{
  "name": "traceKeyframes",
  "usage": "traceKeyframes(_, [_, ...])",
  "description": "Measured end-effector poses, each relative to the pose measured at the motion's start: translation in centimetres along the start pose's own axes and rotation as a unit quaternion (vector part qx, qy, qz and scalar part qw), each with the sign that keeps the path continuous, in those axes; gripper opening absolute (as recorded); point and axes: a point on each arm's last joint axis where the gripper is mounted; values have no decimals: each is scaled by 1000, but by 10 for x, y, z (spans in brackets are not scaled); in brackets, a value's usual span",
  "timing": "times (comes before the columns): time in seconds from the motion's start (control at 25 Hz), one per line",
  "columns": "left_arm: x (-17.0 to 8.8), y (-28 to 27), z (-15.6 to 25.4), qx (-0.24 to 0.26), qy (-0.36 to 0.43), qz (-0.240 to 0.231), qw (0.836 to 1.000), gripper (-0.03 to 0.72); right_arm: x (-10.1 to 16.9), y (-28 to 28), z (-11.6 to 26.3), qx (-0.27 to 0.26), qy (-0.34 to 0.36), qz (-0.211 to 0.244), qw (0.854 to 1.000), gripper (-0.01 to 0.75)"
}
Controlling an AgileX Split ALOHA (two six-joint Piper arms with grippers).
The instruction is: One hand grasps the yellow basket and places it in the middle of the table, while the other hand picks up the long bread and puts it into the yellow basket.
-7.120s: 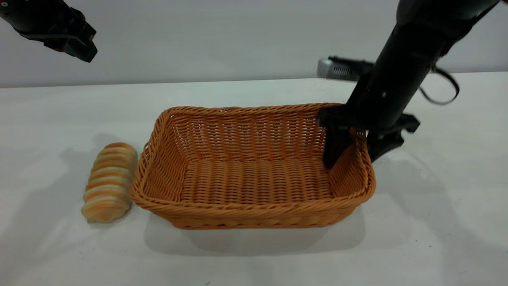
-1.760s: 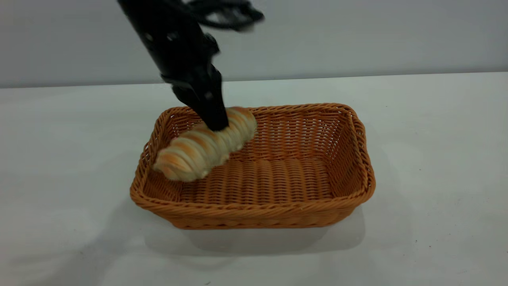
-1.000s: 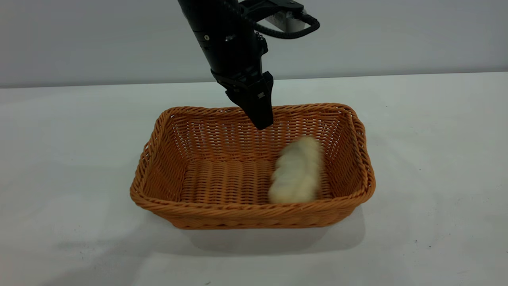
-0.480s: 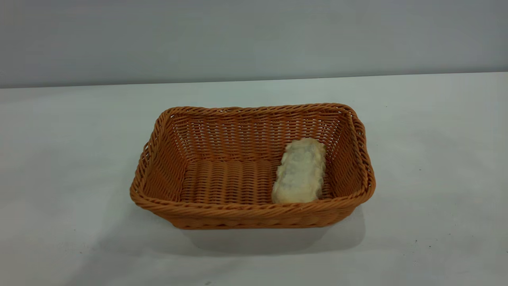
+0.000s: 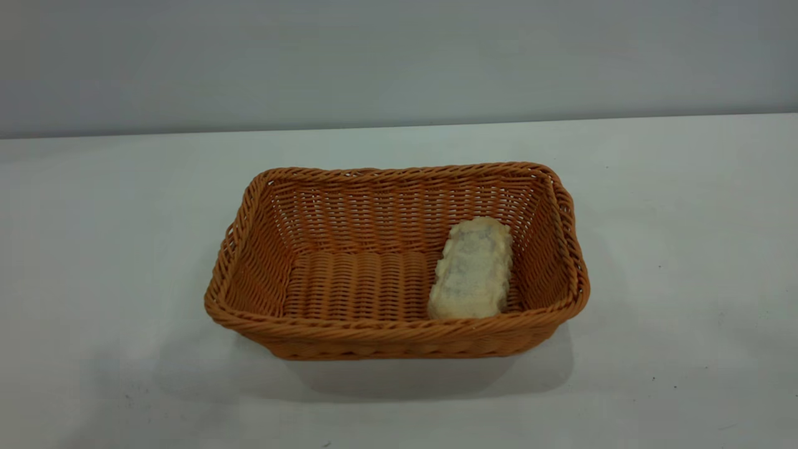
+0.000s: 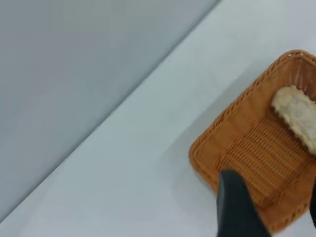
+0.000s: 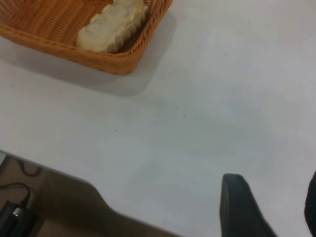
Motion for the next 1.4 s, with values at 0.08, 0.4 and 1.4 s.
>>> traceKeyframes(0.08, [-2, -34, 30, -24, -12, -15, 1000, 436, 0, 0, 0, 0, 0, 0, 1000, 301])
traceKeyframes(0.4, [-22, -95, 167, -95, -78, -53, 991, 414, 1, 0, 0, -1, 2, -4, 1000, 301])
traceKeyframes(1.4, [-67, -70, 294, -48, -94, 54, 993, 287, 1, 0, 0, -2, 4, -7, 1000, 301])
Point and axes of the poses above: a point on each arm's last joint axis where the gripper is mounted, y pointing out along that axis toward the gripper, x along the wrist's bending axis when the last joint is at zero, z = x × y, and after that the axes turned 8 degrees about -y, right-handed
